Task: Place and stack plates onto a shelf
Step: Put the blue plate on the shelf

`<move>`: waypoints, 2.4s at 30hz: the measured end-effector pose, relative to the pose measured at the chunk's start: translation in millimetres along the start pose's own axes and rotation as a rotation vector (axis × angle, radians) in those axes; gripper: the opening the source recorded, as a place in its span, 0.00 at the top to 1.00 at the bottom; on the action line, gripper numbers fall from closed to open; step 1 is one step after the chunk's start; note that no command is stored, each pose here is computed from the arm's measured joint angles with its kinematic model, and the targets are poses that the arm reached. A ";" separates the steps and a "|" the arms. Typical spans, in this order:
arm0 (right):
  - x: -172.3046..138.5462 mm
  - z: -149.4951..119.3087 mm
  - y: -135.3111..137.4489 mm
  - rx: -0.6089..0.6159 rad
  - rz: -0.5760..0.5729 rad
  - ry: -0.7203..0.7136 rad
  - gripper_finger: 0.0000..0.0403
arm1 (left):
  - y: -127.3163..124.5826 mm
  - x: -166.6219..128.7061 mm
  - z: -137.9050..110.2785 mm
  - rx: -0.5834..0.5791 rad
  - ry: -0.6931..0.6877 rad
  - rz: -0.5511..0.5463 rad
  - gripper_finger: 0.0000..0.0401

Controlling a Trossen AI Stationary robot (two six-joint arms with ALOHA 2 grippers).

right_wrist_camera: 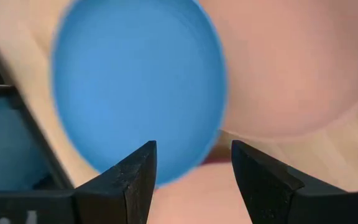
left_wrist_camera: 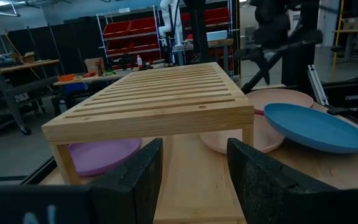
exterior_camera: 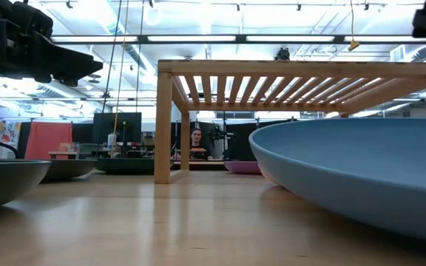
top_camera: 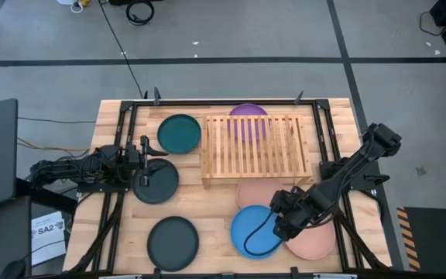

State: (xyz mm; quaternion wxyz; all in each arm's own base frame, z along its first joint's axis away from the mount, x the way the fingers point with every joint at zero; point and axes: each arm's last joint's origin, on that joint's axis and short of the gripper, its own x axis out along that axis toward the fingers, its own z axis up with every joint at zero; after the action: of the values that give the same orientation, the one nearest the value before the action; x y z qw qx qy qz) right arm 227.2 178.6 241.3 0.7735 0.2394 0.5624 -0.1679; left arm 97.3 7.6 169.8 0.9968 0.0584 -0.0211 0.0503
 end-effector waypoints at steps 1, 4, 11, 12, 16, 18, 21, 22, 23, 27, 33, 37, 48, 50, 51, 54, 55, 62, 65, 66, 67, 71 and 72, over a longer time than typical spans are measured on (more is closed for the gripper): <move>1.2 -0.7 -0.9 0.010 -0.015 0.012 0.47 | 0.0 0.0 0.1 0.000 0.000 0.000 0.54; 5.3 -2.4 -2.9 0.045 -0.061 0.031 0.47 | 0.0 0.0 0.1 0.000 0.000 0.000 0.54; 14.3 -4.0 -1.5 0.071 -0.097 0.048 0.47 | 0.0 0.0 -0.2 0.000 0.003 0.000 0.54; 16.8 -4.4 -1.0 0.070 -0.105 0.051 0.47 | 0.0 0.0 -0.1 0.000 0.002 -0.001 0.54; 28.7 -6.3 1.6 0.063 -0.140 0.075 0.47 | 0.0 0.0 0.1 0.000 0.000 0.000 0.54; 35.0 -7.3 2.8 0.060 -0.160 0.081 0.47 | 0.0 0.0 0.0 0.000 0.001 0.000 0.54; 43.9 -8.6 4.3 0.055 -0.187 0.089 0.47 | 0.0 0.0 0.0 0.000 0.001 0.000 0.54; 46.4 -9.0 4.7 0.054 -0.194 0.091 0.47 | 0.0 0.0 -0.1 0.000 0.001 0.000 0.54; 48.4 -9.3 5.0 0.053 -0.199 0.093 0.47 | 0.0 0.0 0.0 0.000 0.001 0.000 0.54; 53.3 -10.2 5.5 0.050 -0.213 0.101 0.47 | 0.0 0.0 0.1 0.000 0.000 0.000 0.54; 52.6 -9.5 6.0 0.079 -0.205 0.091 0.47 | 0.0 0.0 0.1 0.000 0.000 0.000 0.54; 53.1 -9.3 6.9 0.101 -0.198 0.087 0.47 | 0.0 0.0 0.2 0.000 -0.001 0.000 0.54; 64.3 -12.4 4.0 0.140 -0.164 0.074 0.50 | 0.0 0.0 0.0 0.000 0.000 0.000 0.54; 64.6 -12.1 4.7 0.141 -0.156 0.069 0.52 | 0.0 0.0 0.1 0.000 -0.001 0.000 0.54; 64.6 -12.1 4.9 0.141 -0.155 0.068 0.54 | 0.0 0.0 0.0 0.000 0.000 0.000 0.54; 64.5 -12.2 4.5 0.139 -0.159 0.069 0.60 | 0.0 0.0 0.1 0.000 -0.001 0.000 0.54; 64.5 -12.2 4.4 0.139 -0.160 0.069 0.62 | 0.0 0.0 0.0 0.000 0.000 0.000 0.54; 64.5 -12.2 4.4 0.139 -0.160 0.069 0.79 | 0.0 0.0 0.1 0.000 -0.001 0.000 0.54; 64.5 -12.2 4.4 0.139 -0.160 0.069 0.85 | 0.0 0.0 0.1 0.000 -0.001 0.000 0.54; 64.5 -12.2 4.4 0.139 -0.160 0.068 0.87 | 0.0 0.0 0.2 0.000 -0.001 0.000 0.54; 64.5 -12.2 4.3 0.139 -0.160 0.068 0.89 | 0.0 0.0 0.2 0.000 -0.001 0.000 0.54; 64.4 -11.8 5.0 0.140 -0.154 0.065 0.95 | 0.0 0.0 0.2 0.000 -0.001 0.000 0.54; 64.4 -11.8 4.9 0.140 -0.154 0.065 0.96 | 0.0 0.0 0.1 0.000 -0.001 0.000 0.54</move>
State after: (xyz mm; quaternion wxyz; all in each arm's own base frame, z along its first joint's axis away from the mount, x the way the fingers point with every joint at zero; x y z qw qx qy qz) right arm 240.5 190.0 178.0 0.7208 0.2543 0.5909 -0.2581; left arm 97.3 7.5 169.9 0.9968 0.0584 -0.0214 0.0501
